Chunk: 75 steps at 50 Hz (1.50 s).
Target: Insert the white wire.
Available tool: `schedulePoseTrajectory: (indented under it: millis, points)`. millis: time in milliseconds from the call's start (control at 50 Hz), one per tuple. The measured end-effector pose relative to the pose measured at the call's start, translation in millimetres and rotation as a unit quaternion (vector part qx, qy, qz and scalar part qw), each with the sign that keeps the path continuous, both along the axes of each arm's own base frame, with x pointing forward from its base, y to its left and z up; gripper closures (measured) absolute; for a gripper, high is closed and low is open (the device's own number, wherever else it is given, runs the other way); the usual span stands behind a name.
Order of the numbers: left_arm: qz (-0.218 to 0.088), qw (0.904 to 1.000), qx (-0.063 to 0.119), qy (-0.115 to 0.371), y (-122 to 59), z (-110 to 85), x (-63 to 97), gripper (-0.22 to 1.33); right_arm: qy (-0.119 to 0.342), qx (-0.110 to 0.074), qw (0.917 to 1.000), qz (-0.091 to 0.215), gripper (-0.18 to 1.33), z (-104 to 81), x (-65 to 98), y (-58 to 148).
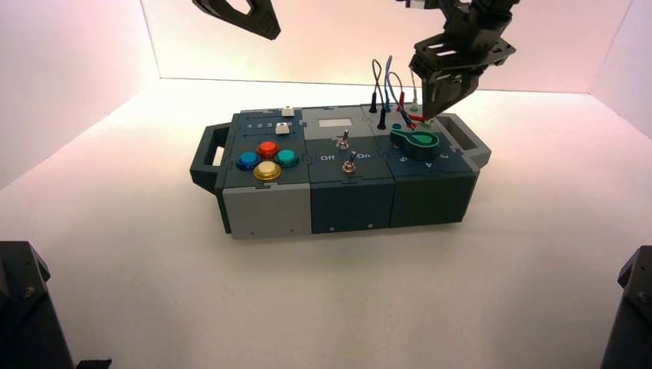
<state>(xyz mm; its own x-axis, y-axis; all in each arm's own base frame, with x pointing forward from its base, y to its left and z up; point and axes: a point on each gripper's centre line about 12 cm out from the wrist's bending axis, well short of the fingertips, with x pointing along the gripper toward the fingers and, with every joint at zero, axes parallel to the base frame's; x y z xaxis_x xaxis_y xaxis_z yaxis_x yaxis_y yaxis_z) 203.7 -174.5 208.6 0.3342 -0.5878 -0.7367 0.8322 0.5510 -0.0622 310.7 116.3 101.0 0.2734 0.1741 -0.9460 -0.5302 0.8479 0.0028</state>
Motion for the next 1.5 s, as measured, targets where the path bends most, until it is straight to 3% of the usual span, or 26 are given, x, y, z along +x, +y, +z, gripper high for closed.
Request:
schedulePoseTrajectory:
  millis: [660, 740, 760, 780, 880, 1120, 1500]
  points:
    - [0.002, 1.0000, -0.002, -0.001, 1.1, 1.2, 0.3, 1.28, 0.024, -0.008, 0.9997, 0.007, 1.16, -1.1, 3.6, 1.9]
    - [0.002, 1.0000, -0.001, -0.002, 1.1, 1.2, 0.5, 1.28, 0.051, -0.018, 0.9984, 0.015, 0.80, -3.7, 1.3, 0.8]
    - [0.002, 1.0000, -0.001, -0.001, 1.1, 1.1, 0.3, 1.28, 0.053, -0.018, 0.9983, 0.014, 0.77, -3.7, 1.0, 0.8]
    - [0.002, 1.0000, -0.001, -0.001, 1.1, 1.1, 0.3, 1.28, 0.059, -0.018, 0.9980, 0.015, 0.64, -3.9, 0.7, 1.1]
    - [0.002, 1.0000, -0.001, -0.001, 1.3, 0.6, 0.0, 1.28, 0.067, -0.021, 0.9973, 0.021, 0.47, -2.9, -0.8, 2.9]
    - [0.002, 1.0000, -0.001, -0.001, 1.3, 0.6, 0.0, 1.28, 0.067, -0.022, 0.9973, 0.020, 0.41, -1.5, -0.8, 1.8]
    - [0.003, 1.0000, -0.001, -0.001, 1.9, 0.5, -0.1, 1.28, 0.028, -0.010, 0.9993, 0.021, 0.39, 25.5, 0.1, 2.5]
